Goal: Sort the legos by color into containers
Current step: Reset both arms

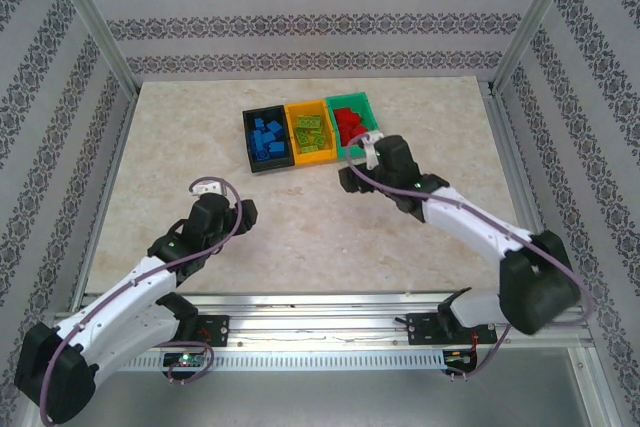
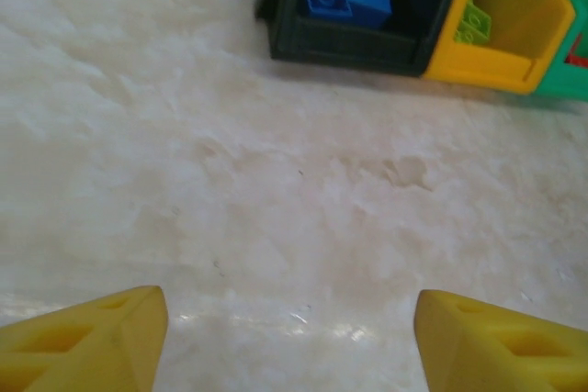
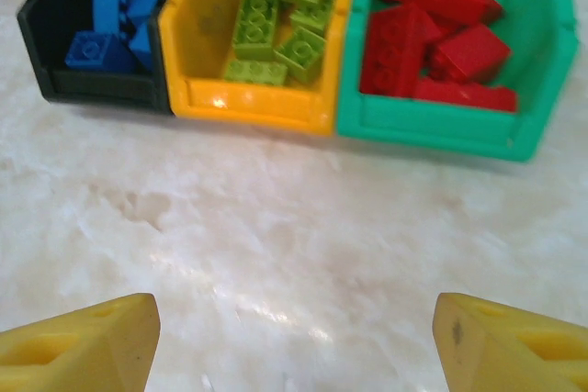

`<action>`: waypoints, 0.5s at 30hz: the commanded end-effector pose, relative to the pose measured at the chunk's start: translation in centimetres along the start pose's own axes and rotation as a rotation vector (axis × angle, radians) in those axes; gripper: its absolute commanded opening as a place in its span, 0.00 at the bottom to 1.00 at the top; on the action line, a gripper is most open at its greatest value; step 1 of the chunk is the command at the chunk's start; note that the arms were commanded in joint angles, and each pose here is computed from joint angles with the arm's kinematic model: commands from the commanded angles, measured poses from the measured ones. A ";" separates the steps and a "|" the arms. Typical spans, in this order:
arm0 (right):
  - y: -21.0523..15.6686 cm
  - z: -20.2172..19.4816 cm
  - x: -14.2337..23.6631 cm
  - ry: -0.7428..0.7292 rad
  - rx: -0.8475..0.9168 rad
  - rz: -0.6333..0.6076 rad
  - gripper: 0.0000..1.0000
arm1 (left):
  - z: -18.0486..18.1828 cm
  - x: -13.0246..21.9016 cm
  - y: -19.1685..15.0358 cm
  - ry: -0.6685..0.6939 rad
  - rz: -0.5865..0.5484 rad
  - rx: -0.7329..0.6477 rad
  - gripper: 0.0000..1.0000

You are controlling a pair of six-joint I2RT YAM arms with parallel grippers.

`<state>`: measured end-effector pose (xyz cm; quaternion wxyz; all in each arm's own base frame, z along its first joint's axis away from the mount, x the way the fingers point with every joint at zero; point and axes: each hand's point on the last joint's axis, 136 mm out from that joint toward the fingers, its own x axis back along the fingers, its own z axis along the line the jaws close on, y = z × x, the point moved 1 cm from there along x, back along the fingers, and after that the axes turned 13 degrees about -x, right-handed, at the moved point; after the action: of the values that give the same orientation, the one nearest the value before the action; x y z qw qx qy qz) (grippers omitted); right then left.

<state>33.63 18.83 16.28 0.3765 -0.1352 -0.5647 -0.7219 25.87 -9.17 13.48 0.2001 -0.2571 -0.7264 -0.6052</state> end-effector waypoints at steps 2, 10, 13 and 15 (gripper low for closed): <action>1.0 -3.7 3.2 -0.120 -0.043 -0.157 0.81 | 3.5 1.4 0.8 0.164 -0.048 -0.064 0.74; 2.0 -10.2 8.5 -0.219 -0.178 -0.352 0.97 | 6.1 3.8 3.5 0.306 -0.176 -0.190 0.88; 2.2 -13.3 10.5 -0.362 -0.227 -0.449 0.98 | 7.5 4.9 4.8 0.411 -0.226 -0.246 0.99; 2.2 -15.8 12.0 -0.470 -0.282 -0.513 0.98 | 8.5 5.6 5.7 0.482 -0.262 -0.264 1.00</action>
<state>30.86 3.18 19.53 0.1164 -0.1725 -0.5489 -0.8096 25.40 -2.11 18.20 0.2193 -0.0980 -0.6512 -0.7199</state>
